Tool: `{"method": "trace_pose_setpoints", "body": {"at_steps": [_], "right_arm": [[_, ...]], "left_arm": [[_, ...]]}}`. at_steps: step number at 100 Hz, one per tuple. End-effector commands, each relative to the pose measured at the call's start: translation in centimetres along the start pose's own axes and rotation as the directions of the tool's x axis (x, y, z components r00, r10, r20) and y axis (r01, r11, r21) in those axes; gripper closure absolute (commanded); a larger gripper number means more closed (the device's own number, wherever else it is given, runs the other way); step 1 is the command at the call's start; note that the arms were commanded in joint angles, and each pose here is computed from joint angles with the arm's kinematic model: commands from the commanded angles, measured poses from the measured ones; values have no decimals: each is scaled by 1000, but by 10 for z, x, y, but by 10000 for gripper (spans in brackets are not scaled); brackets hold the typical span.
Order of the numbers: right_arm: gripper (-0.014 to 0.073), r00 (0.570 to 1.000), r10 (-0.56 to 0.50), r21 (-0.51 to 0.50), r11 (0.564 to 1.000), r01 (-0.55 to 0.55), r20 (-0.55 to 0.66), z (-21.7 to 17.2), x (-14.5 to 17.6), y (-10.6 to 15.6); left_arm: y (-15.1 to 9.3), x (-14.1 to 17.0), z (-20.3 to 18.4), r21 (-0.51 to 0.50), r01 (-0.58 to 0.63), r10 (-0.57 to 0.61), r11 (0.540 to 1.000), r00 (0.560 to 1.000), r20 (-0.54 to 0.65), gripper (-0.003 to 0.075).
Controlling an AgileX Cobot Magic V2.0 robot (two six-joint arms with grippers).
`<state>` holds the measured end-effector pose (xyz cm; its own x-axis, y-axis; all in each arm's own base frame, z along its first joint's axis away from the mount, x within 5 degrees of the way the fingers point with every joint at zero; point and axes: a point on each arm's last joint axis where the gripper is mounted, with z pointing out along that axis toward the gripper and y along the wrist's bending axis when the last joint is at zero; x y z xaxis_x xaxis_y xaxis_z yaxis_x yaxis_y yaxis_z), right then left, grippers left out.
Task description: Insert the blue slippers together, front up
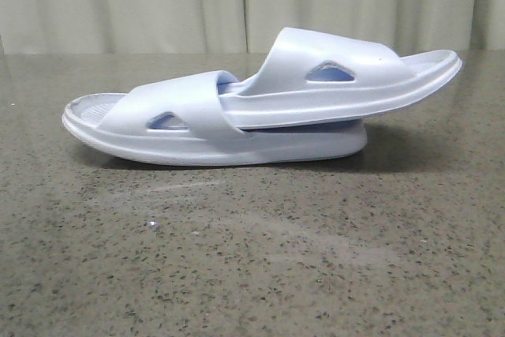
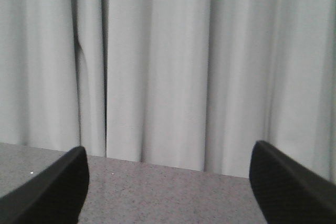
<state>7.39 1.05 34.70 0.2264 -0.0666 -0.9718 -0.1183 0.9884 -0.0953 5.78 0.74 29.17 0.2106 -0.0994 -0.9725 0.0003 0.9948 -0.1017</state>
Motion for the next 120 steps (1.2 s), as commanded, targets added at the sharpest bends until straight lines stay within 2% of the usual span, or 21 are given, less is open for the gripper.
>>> {"method": "trace_pose_setpoints", "body": {"at_steps": [1, 23, 44, 56, 63, 70, 82, 95, 111, 120], "right_arm": [[46, 999, -18, 7, 1000, 17, 28, -13, 7, 0], [46, 999, -18, 3, 1000, 18, 35, -36, 43, 4], [46, 1000, -14, 21, 1000, 13, 12, -38, 55, 4], [62, 1000, -7, 53, 999, 7, 3, -38, 55, 1], [125, 1000, -6, 71, 997, 7, -2, -38, 56, -1], [235, 1000, -6, 82, 997, 7, -5, -39, 56, -2], [481, 1000, -6, 95, 995, 7, -9, -39, 56, -3], [704, 1000, -5, 111, 994, 7, -13, -39, 57, -5], [702, 1000, 15, 120, 993, -13, -16, -39, 57, -5], [702, 1000, 18, 120, 993, -16, -16, -39, 57, -5]], "left_arm": [[-2, -1, -2, 33, -15, 15, 999, 1000, 11, 326], [-3, 13, -3, 44, -21, 22, 999, 999, -24, 326], [-3, 14, -3, 46, -13, 14, 999, 999, -28, 330], [-3, 14, -3, 46, -13, 14, 999, 999, -28, 394], [-3, 14, -3, 46, -13, 14, 999, 999, -28, 466], [-3, 14, -3, 46, -13, 14, 999, 999, -28, 550], [-3, 14, -3, 46, -13, 14, 999, 999, -28, 699], [-3, 14, -3, 46, -13, 14, 999, 999, -28, 704], [-3, 14, -3, 46, -13, 14, 999, 999, -28, 704], [-3, 14, -3, 46, 33, -31, 998, 999, -38, 704]]}}
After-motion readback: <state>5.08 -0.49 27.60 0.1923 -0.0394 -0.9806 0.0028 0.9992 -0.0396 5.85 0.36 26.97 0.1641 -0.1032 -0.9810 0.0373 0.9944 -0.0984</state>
